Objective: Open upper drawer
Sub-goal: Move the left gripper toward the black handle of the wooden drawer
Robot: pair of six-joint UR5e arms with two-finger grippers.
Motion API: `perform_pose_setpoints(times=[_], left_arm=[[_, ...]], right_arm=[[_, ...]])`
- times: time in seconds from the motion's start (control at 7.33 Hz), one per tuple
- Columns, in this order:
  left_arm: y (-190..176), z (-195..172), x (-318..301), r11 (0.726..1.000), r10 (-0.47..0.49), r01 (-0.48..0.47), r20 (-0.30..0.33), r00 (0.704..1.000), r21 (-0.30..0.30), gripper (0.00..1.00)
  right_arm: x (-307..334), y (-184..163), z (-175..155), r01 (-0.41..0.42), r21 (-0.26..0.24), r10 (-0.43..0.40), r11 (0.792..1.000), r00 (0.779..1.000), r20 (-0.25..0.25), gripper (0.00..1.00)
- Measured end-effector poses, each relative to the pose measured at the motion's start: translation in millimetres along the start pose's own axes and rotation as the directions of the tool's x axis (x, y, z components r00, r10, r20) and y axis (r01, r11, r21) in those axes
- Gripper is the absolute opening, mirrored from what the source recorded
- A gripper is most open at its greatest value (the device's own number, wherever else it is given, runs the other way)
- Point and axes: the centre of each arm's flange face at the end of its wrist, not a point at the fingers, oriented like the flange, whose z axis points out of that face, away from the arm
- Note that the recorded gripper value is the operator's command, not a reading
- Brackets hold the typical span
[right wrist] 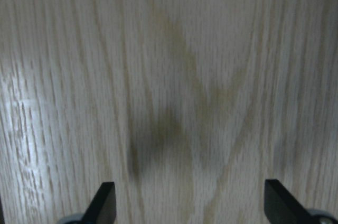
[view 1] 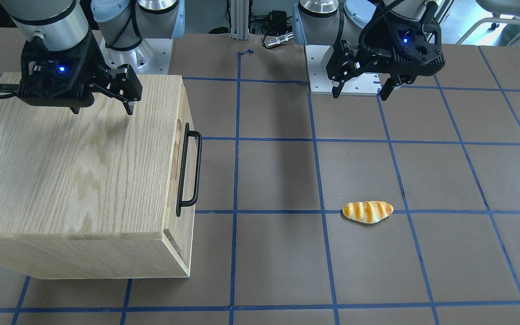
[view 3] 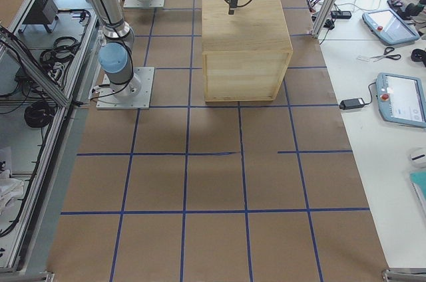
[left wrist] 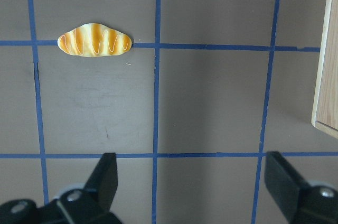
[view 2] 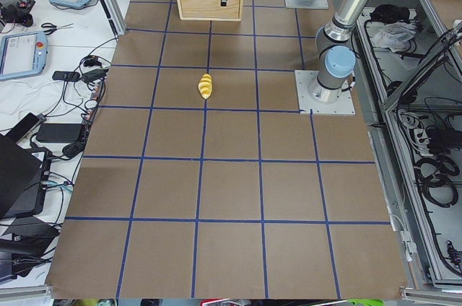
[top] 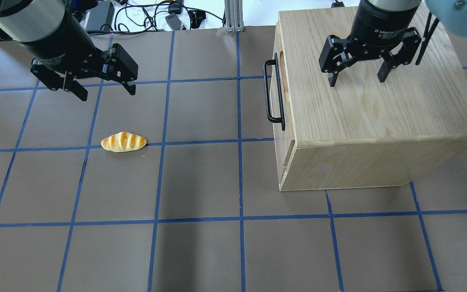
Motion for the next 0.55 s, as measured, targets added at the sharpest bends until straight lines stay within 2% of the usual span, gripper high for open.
perform_pose_setpoints(times=[0.55], left_arm=[[1.7, -0.5, -0.6, 1.000, 0.000, 0.000, 0.001, 1.000, -0.003, 1.00]], right_arm=[[0.0, 0.0, -0.2, 0.000, 0.000, 0.000, 1.000, 1.000, 0.000, 1.00]])
